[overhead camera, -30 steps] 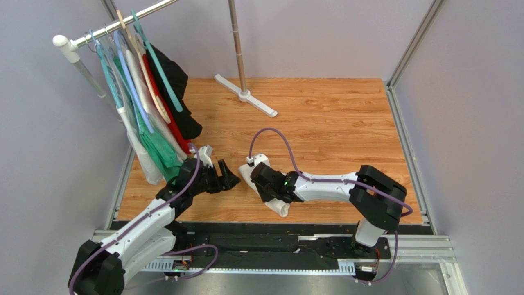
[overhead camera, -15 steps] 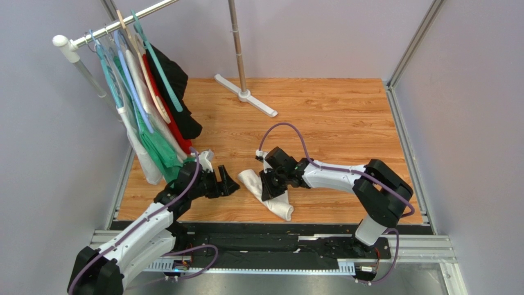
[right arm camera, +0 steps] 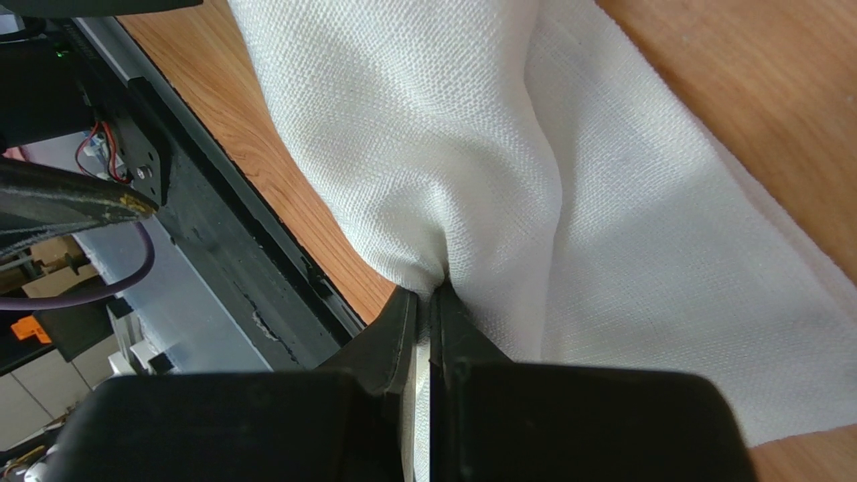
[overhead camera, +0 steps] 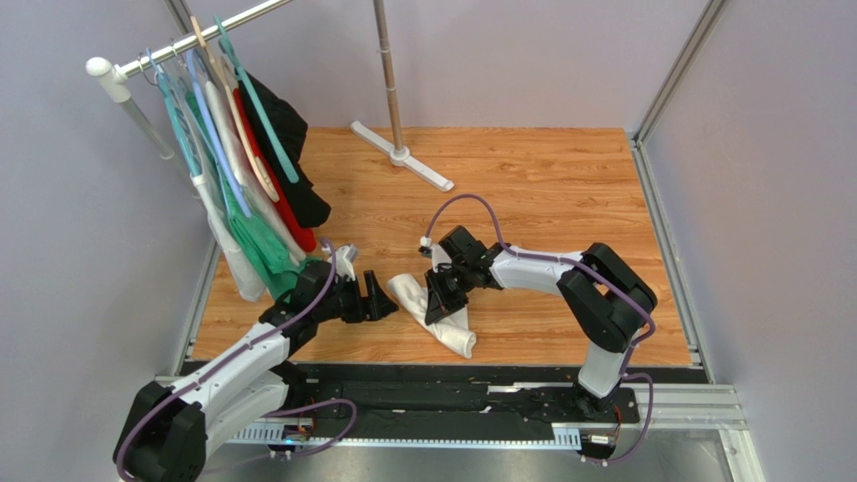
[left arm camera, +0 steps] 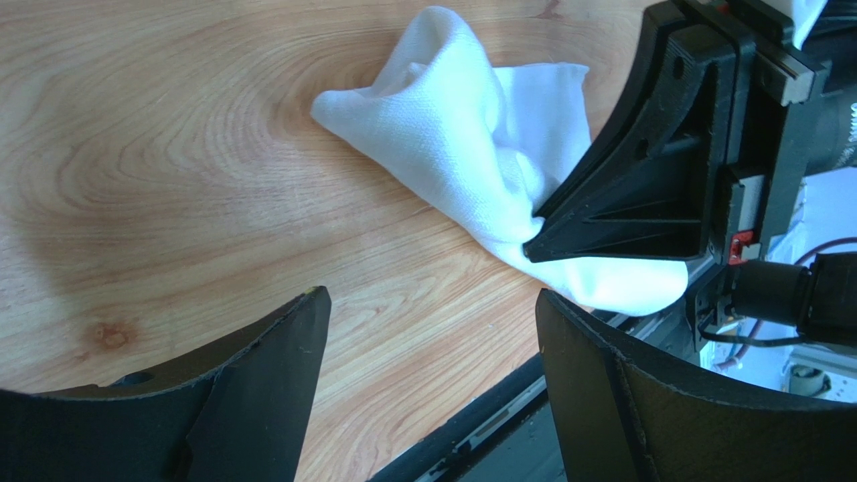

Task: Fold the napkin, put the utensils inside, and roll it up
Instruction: Roll the napkin with the utensil

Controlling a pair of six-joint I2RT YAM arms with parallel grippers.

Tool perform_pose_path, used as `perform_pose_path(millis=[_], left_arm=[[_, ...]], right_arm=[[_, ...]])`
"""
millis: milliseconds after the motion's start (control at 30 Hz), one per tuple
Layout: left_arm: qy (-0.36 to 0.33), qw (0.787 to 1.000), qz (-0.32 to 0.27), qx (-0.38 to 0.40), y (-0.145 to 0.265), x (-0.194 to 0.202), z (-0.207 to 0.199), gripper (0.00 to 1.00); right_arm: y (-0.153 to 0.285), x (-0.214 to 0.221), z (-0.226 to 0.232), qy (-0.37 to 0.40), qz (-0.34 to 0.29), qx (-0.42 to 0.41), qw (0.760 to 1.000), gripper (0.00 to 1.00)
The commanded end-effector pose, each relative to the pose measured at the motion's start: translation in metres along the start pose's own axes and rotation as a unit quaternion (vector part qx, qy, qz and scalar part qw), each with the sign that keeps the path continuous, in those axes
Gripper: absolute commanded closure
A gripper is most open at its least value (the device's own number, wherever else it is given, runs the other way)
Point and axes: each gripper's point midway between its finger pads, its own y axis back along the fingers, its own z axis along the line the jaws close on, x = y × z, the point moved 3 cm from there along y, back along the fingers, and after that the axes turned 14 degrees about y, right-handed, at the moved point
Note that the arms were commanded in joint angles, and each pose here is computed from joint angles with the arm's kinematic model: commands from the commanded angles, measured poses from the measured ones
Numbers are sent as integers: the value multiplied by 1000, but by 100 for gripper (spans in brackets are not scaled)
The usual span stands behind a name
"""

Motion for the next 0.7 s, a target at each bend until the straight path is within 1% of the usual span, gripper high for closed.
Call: perform_pose_path(millis=[0, 67, 433, 667], left_arm=[[-25, 999, -10, 40, -2, -9, -16, 16], [-27, 999, -5, 44, -3, -8, -17, 17], [-32, 997, -13, 67, -15, -16, -24, 17], [-32, 997, -5, 77, -28, -17, -24, 18]], right_arm=[[-1, -13, 4, 4, 0, -33, 999, 100], [-1, -16, 2, 0, -1, -41, 999, 100], [-7, -17, -7, -9, 7, -52, 999, 100], [-5, -19, -14, -19, 6, -52, 998, 100]])
